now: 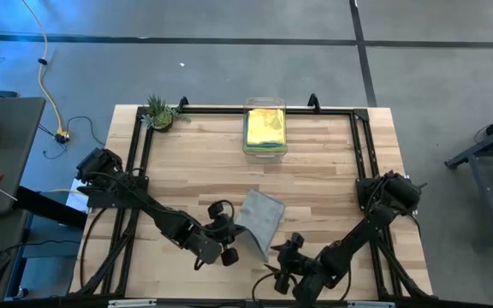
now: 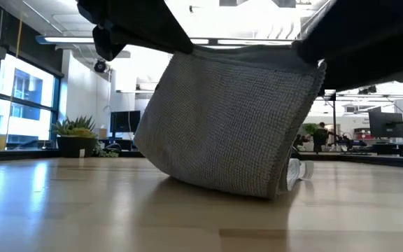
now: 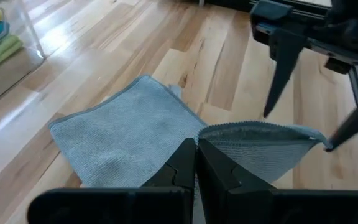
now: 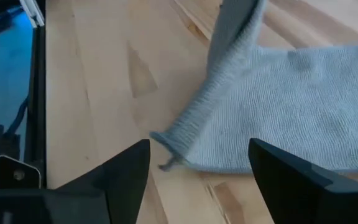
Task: Fold microfiber towels
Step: Fold the gray microfiber cloth
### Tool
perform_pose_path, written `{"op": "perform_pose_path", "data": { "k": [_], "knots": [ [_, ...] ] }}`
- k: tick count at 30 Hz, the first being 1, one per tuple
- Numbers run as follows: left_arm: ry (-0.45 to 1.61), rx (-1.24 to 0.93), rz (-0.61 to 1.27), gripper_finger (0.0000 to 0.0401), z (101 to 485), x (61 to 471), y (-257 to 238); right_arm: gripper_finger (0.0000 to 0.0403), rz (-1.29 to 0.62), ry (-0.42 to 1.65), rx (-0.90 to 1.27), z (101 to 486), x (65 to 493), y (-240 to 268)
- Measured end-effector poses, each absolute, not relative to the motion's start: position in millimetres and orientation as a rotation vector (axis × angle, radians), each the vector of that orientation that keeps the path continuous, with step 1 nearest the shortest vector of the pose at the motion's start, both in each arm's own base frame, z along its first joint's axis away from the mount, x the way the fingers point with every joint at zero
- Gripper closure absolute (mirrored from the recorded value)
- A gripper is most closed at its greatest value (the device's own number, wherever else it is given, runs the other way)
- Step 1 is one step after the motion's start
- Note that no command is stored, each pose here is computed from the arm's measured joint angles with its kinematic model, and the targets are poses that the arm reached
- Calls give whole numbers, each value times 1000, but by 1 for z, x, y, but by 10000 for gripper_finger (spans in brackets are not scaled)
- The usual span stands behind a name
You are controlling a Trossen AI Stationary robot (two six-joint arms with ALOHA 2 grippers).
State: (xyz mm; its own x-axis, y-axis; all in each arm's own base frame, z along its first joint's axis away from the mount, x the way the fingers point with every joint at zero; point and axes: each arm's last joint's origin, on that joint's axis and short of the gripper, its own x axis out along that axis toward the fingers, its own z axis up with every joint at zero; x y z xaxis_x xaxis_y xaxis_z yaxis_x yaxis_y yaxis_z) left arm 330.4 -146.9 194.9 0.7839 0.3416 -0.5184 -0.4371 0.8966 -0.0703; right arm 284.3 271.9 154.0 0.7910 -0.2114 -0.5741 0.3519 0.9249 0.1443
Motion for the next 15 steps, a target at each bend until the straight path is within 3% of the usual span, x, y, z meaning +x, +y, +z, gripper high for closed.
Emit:
{"op": "perform_pose_path", "data": {
  "k": [9, 15],
  "knots": [
    [520, -176, 438, 401, 195, 332, -142, 148, -323, 546, 178, 138, 293, 272],
    [509, -154, 460, 401, 195, 332, -141, 233, -384, 490, 133, 134, 296, 269]
  ]
}}
